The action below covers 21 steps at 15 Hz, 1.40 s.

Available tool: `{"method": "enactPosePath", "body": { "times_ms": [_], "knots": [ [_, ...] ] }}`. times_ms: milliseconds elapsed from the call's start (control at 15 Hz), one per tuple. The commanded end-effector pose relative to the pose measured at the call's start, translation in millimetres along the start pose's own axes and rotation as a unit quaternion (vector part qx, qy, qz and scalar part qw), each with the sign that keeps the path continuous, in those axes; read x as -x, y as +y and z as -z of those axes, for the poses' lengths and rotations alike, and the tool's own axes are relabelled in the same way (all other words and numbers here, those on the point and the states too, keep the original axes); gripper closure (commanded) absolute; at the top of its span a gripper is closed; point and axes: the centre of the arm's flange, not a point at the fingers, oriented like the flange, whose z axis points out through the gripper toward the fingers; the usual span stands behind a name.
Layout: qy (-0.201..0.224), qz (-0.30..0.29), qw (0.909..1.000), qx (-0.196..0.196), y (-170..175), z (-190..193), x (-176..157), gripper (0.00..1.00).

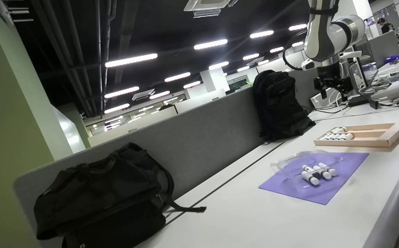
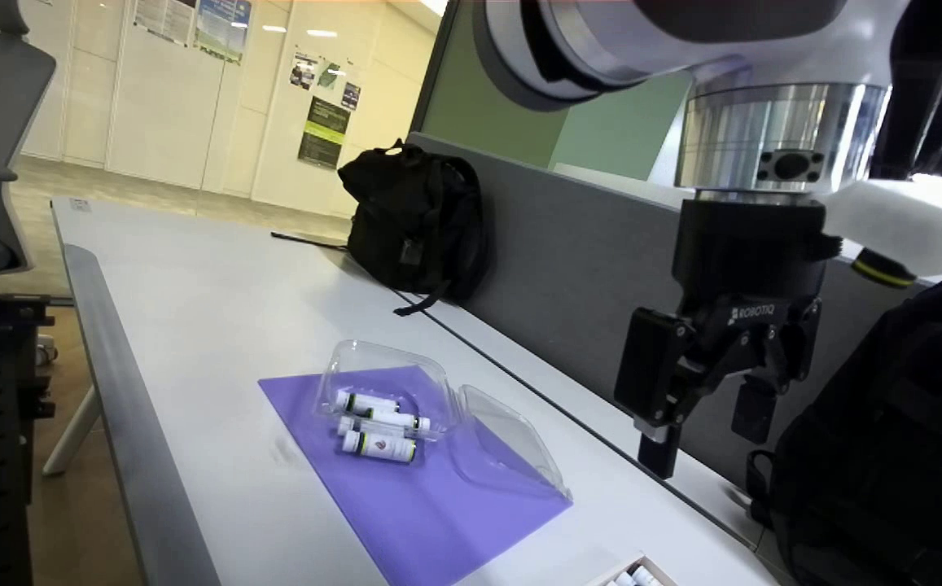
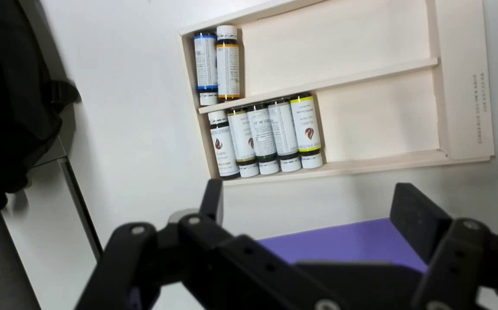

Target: Pick a bottle from the left compartment of the tray and put it in the clear container

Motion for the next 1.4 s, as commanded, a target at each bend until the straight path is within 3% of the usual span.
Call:
{"method": "enactPosePath", "body": {
  "times_ms": [0,400,800,1333],
  "knots": [
    [-0.001,0.001,1.0,-0.003,-1,-3,-1,0.0],
    [0.002,0.002,1.0,-0.002,-3,0,-3,0.0],
    [0.02,0.012,0.9987,-0.044,-20,-63,12,0.0],
    [0.068,0.061,0.9954,-0.03,-29,-134,19,0.0]
  ]
}}
